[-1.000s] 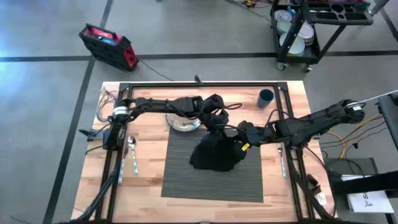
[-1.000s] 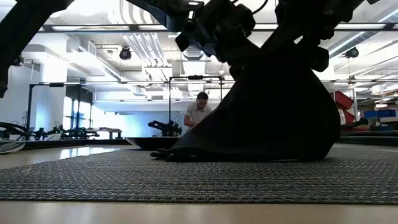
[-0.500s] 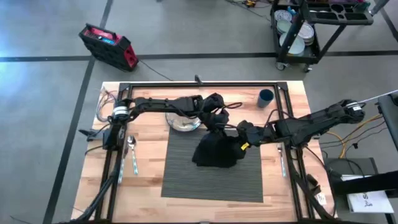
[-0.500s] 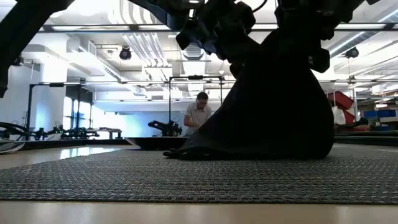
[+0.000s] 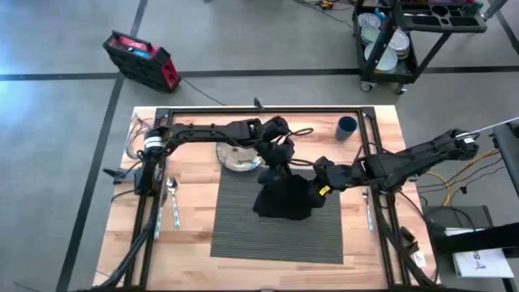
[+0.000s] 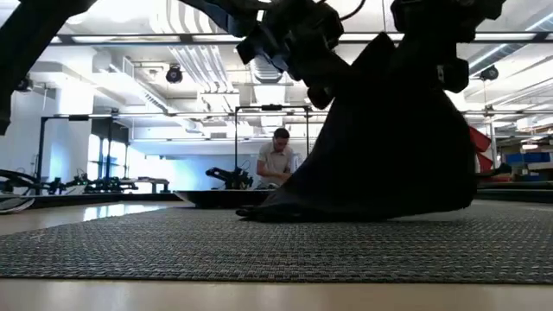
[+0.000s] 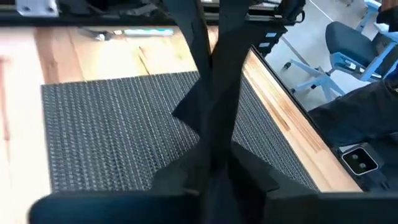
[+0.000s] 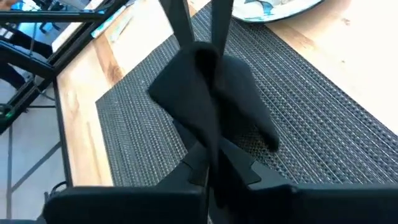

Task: Set table place
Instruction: Fold the black napkin

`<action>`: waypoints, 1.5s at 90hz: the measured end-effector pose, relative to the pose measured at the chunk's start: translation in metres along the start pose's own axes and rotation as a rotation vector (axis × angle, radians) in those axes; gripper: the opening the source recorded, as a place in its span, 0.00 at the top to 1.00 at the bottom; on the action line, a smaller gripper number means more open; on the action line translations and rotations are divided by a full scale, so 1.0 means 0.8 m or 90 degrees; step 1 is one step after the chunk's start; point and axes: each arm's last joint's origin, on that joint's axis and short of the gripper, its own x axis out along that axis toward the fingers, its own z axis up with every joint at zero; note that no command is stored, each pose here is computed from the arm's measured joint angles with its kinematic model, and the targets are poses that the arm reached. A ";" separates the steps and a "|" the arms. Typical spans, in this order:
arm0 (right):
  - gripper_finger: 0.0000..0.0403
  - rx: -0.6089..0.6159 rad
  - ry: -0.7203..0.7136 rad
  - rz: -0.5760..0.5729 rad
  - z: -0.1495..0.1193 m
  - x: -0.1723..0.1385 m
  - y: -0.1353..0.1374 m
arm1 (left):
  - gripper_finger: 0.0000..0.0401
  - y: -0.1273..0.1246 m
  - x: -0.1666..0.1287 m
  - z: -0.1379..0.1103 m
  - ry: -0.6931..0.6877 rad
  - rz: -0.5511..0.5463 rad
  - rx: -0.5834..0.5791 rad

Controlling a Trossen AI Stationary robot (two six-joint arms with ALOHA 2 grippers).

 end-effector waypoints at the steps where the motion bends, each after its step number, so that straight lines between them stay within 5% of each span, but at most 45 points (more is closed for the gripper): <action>1: 1.00 0.000 -0.001 0.000 0.000 0.000 0.000 | 0.88 0.000 -0.002 0.001 -0.002 0.002 0.001; 64: 1.00 -0.083 -0.011 0.068 0.056 -0.090 0.055 | 0.75 0.007 -0.022 -0.015 0.063 0.061 -0.030; 85: 1.00 -0.093 0.005 0.049 0.076 -0.118 0.070 | 0.80 -0.004 -0.029 -0.049 0.221 0.042 -0.095; 99: 1.00 -0.096 0.018 0.047 0.080 -0.113 0.078 | 0.83 -0.012 -0.027 -0.079 0.282 0.026 -0.141; 115: 1.00 -0.101 0.050 0.076 0.082 -0.088 0.098 | 0.88 -0.029 -0.035 -0.112 0.253 0.045 -0.158; 135: 1.00 -0.146 0.055 0.189 0.082 -0.059 0.161 | 0.90 -0.068 -0.072 -0.159 0.151 0.171 -0.149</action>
